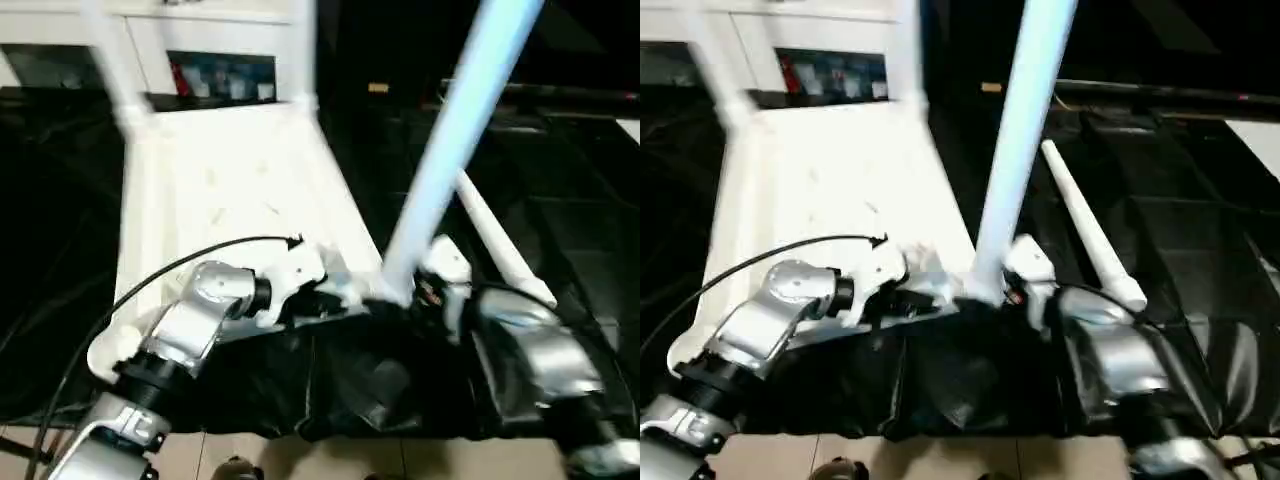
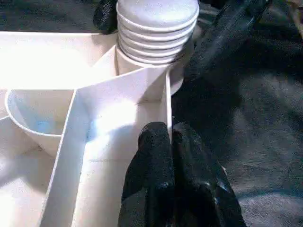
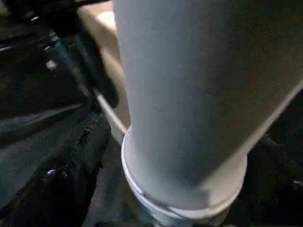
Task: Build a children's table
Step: Insert table leg to table base
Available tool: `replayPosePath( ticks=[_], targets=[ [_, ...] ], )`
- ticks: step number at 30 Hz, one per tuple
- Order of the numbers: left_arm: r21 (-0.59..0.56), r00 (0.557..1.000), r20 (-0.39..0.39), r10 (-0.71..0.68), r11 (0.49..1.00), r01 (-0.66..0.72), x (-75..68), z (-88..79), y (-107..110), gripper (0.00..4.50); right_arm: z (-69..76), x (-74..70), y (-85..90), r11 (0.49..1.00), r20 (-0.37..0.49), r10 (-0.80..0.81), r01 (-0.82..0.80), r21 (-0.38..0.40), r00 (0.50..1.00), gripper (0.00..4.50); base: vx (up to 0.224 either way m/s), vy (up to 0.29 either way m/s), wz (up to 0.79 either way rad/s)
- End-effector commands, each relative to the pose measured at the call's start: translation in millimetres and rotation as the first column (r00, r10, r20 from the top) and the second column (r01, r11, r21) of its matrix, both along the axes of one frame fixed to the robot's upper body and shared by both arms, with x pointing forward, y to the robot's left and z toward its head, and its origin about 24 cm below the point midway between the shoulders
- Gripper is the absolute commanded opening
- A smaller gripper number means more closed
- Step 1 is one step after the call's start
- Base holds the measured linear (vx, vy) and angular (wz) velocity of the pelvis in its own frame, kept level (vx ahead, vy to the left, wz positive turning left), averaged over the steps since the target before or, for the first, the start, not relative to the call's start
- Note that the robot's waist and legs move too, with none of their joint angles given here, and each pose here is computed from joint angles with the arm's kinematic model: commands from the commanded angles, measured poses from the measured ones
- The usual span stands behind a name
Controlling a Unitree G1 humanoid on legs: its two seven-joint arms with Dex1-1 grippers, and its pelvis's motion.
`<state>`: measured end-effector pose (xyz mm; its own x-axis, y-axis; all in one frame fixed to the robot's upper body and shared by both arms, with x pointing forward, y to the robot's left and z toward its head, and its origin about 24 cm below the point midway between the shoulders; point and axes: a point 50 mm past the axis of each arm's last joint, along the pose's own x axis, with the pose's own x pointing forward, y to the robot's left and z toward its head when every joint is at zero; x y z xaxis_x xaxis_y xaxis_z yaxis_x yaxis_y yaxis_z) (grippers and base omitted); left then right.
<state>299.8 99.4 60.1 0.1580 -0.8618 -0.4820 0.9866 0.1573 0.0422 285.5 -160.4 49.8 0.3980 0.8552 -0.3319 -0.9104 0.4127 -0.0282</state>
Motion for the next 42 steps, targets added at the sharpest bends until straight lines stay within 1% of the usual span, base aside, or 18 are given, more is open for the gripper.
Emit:
replayPosePath(
  ticks=[1,4,5,9,12,14,15,23,25,27,29,30,32,34,39,40,41,42],
  targets=[
    [-0.031,0.998,0.037,-0.048,0.998,0.049,3.7,11.2,-10,0.00,-0.1,-11.0,17.3,0.990,-0.032,0.142,-0.141,0.031,0.989,3.87,0.000,0.000,0.00],
    [-0.013,0.997,0.036,-0.063,0.998,0.064,4.6,10.3,-7,0.00,1.2,-13.7,17.3,0.985,-0.039,0.173,-0.172,0.030,0.984,3.74,0.000,0.000,0.00],
    [-0.009,0.997,0.037,-0.068,0.998,0.068,4.9,10.0,-6,0.00,1.5,-13.8,17.5,0.984,-0.034,0.176,-0.176,0.028,0.984,3.55,0.000,0.000,0.00],
    [-0.007,0.996,0.035,-0.076,0.997,0.076,4.9,9.7,-5,0.00,1.4,-13.7,19.6,0.984,-0.035,0.179,-0.178,0.032,0.983,3.34,0.000,0.000,0.00],
    [-0.011,0.996,0.027,-0.084,0.996,0.084,3.4,9.7,-4,0.00,-1.1,-15.6,22.2,0.983,-0.052,0.182,-0.180,0.043,0.982,3.09,0.000,0.000,0.00],
    [-0.011,0.996,0.026,-0.087,0.996,0.088,2.8,9.6,-5,0.00,-3.2,-17.0,23.6,0.983,-0.063,0.178,-0.175,0.060,0.982,3.03,0.000,0.000,0.00],
    [-0.012,0.996,0.026,-0.088,0.996,0.088,2.6,9.3,-4,0.00,-4.3,-17.5,24.3,0.983,-0.065,0.175,-0.171,0.064,0.982,2.89,0.000,0.000,0.00],
    [-0.019,0.997,0.038,-0.060,0.998,0.060,1.9,7.8,-1,0.00,-12.6,-18.9,24.5,0.988,-0.076,0.112,-0.103,0.114,0.991,2.78,0.000,0.000,0.00],
    [-0.028,0.996,0.091,-0.018,0.999,0.020,4.6,10.4,1,0.00,-14.8,-20.2,25.3,0.989,-0.075,0.098,-0.089,0.122,0.992,2.78,0.000,0.000,0.00],
    [-0.033,0.994,0.109,-0.002,0.999,0.005,5.8,11.5,1,0.00,-15.1,-20.4,25.7,0.988,-0.075,0.096,-0.086,0.127,0.993,2.78,0.000,0.000,0.00],
    [-0.113,0.997,0.080,0.021,0.993,-0.011,6.8,20.3,4,0.00,-14.5,-19.5,27.1,0.987,-0.071,0.079,-0.068,0.143,0.994,2.78,0.000,0.000,0.00],
    [-0.162,0.998,0.063,0.015,0.987,-0.005,5.8,25.9,6,0.44,-13.9,-18.4,27.6,0.987,-0.069,0.068,-0.057,0.153,0.995,2.78,0.000,0.000,0.00],
    [-0.185,0.998,0.059,0.014,0.983,-0.003,5.0,28.4,7,0.55,-13.7,-17.8,27.9,0.986,-0.068,0.062,-0.051,0.159,0.996,2.78,0.000,0.000,0.00],
    [-0.234,0.999,0.035,-0.022,0.972,0.030,-0.6,34.3,12,0.61,-13.4,-15.8,28.7,0.984,-0.069,0.049,-0.036,0.176,0.996,2.78,0.000,0.000,0.00],
    [-0.310,0.998,0.027,-0.048,0.949,0.054,-4.2,42.1,13,1.05,-13.1,-13.7,29.1,0.982,-0.070,0.040,-0.026,0.185,0.997,2.78,0.000,0.000,0.00],
    [-0.377,0.998,0.016,-0.068,0.924,0.069,-5.7,49.7,9,1.14,-12.9,-12.7,29.4,0.982,-0.071,0.039,-0.025,0.186,0.997,2.78,0.000,0.000,0.00],
    [-0.377,0.998,0.016,-0.068,0.924,0.069,-5.7,49.7,9,1.14,-12.9,-12.7,29.4,0.982,-0.071,0.039,-0.025,0.186,0.997,2.78,0.000,0.000,0.00],
    [-0.413,0.997,0.008,-0.082,0.907,0.078,-6.6,53.9,6,1.34,-13.0,-12.0,29.6,0.982,-0.073,0.038,-0.024,0.189,0.997,2.78,0.000,0.000,0.00]
  ],
)
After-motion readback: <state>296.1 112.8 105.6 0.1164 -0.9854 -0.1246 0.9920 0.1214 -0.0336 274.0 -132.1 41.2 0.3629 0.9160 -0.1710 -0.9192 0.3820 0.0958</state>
